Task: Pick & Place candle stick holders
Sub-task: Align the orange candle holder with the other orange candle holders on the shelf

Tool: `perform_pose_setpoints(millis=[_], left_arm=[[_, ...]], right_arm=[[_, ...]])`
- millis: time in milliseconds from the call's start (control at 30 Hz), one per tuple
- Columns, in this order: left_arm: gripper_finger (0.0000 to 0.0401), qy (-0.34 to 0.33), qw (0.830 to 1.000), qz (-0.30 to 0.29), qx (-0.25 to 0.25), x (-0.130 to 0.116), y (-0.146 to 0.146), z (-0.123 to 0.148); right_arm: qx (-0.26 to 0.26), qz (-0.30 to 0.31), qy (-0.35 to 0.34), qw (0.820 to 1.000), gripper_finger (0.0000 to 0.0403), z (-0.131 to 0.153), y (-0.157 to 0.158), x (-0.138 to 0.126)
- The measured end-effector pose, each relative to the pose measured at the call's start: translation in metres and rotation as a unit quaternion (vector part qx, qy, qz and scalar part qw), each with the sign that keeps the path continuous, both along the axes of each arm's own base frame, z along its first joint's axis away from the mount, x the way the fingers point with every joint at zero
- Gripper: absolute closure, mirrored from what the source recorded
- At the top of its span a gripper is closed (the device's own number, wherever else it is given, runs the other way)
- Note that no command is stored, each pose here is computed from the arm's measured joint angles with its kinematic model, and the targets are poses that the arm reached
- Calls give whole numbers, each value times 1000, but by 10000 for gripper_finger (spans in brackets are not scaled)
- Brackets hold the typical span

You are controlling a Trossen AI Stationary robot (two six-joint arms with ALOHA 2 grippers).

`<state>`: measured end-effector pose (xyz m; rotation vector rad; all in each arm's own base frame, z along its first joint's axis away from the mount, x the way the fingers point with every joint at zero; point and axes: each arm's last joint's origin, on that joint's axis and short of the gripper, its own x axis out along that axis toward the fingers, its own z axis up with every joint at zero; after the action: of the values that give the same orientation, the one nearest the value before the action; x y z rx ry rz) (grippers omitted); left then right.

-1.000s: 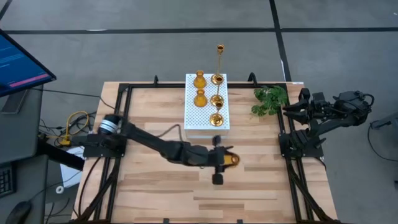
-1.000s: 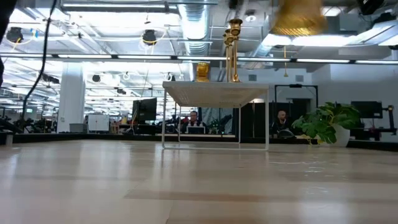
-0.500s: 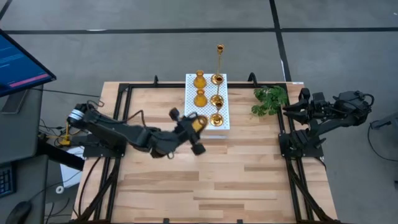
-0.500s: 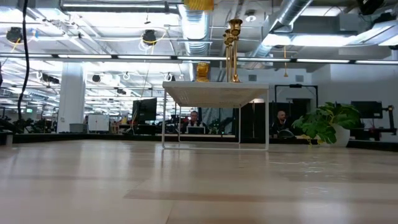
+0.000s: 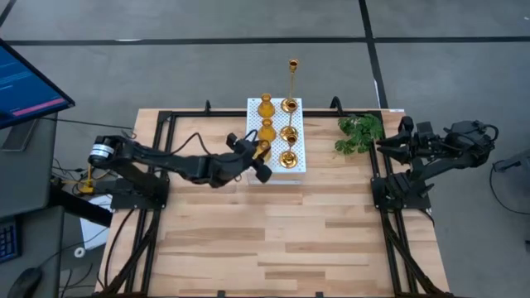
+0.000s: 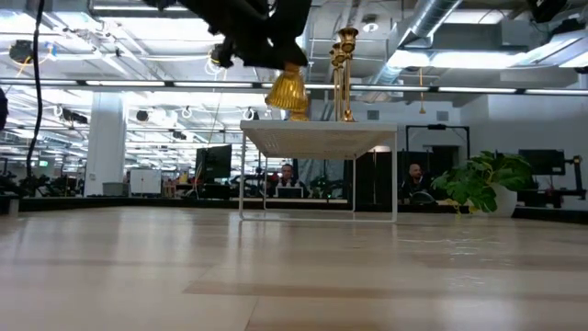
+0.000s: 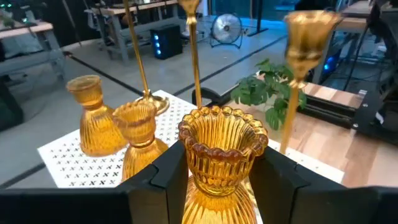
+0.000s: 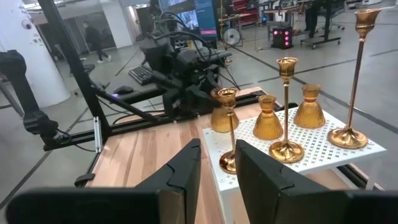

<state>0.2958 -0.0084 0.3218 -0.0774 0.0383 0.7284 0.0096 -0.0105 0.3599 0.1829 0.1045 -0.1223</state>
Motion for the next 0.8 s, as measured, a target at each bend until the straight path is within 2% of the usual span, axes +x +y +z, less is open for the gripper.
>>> perform_pose_setpoints(millis=[167,400,800], left_arm=[[260,5,1000,-23,13,0,11,-12],[260,22,998,-53,29,-1,10,-22],[260,14,998,-53,40,3,10,-36]], right_arm=[[0,0,0,1000,312,0,0,0],[0,0,0,1000,312,0,0,0],[-1,-13,-1,1000,312,0,-1,0]])
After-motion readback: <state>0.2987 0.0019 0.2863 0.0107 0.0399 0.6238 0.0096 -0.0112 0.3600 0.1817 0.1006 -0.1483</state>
